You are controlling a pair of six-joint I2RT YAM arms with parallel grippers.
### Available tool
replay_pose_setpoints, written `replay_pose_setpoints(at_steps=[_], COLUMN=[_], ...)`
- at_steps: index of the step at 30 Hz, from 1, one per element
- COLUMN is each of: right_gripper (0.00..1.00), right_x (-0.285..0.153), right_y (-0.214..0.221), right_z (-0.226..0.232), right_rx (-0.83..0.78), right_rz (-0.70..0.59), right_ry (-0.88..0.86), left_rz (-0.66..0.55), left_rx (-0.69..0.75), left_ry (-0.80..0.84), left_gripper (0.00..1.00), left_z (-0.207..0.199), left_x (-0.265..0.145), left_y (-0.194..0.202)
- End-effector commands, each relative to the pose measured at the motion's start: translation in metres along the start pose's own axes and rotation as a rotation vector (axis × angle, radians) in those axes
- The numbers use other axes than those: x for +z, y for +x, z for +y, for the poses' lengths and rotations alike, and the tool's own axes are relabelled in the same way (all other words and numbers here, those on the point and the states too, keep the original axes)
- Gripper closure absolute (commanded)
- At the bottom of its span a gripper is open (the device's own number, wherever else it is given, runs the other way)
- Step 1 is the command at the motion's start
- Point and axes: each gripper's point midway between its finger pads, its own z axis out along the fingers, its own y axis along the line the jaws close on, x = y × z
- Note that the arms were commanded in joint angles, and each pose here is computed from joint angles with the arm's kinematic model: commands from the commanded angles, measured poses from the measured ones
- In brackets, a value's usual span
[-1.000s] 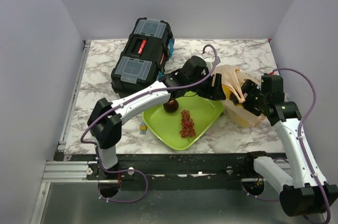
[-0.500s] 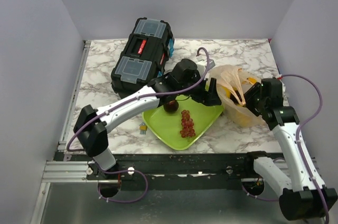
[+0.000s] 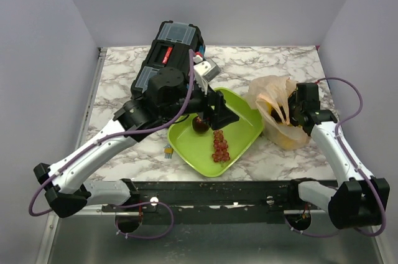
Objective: Take the fake fruits out of the plastic bag
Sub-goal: Adjust the plastic bag at the center of the board, then take out the fake fruit from the plastic bag.
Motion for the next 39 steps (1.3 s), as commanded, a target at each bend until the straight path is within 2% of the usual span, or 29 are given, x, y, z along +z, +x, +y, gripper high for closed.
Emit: replay_pose_setpoints(at_steps=[1,4,8,12,16,23,28,29,31,32,34,35,39], right_gripper=[0.58,0.57,0.5,0.39,0.28,0.18,0.16,0.16,0.24,0.31,0.52,0.56,0.62], right_x=[0.015,0.025,0.042,0.058,0.075,0.105,0.123,0.126,0.129,0.129,0.127,0.125,0.106], right_y=[-0.016,-0.018,-0.012,-0.012,-0.01,0.012,0.012,0.01,0.005,0.003,-0.004,-0.007,-0.021], right_z=[-0.009,-0.022,-0.031,-0.034,-0.019,-0.022,-0.036,-0.038,-0.04,-0.039,-0.034,-0.031,-0.02], right_rx=[0.021,0.009,-0.018,-0.073,-0.15,-0.191,-0.214,-0.218,-0.23,-0.235,-0.246,-0.252,-0.259], right_rz=[-0.105,-0.136,-0.132,-0.117,-0.069,0.034,0.027,0.018,0.003,-0.005,-0.027,-0.036,-0.077], right_ry=[0.05,0.115,0.15,0.184,0.127,0.139,0.215,0.231,0.253,0.249,0.23,0.217,0.172], left_rz=[-0.068,-0.081,-0.114,-0.126,-0.133,-0.15,-0.149,-0.149,-0.141,-0.137,-0.134,-0.133,-0.123], left_rx=[0.149,0.221,0.282,0.324,0.366,0.39,0.388,0.389,0.389,0.389,0.389,0.39,0.388], left_ry=[-0.119,-0.187,-0.253,-0.332,-0.397,-0.417,-0.419,-0.419,-0.424,-0.426,-0.427,-0.428,-0.431], left_gripper=[0.17,0.15,0.14,0.13,0.13,0.13,0.13,0.13,0.13,0.13,0.13,0.13,0.13], left_z=[0.012,0.021,0.033,0.05,0.059,0.062,0.063,0.064,0.066,0.067,0.067,0.068,0.07], left_x=[-0.031,-0.046,-0.062,-0.068,-0.069,-0.069,-0.067,-0.067,-0.065,-0.064,-0.063,-0.062,-0.059], left_y=[-0.02,-0.022,-0.016,-0.006,-0.003,-0.001,0.0,0.001,0.003,0.003,0.004,0.004,0.007])
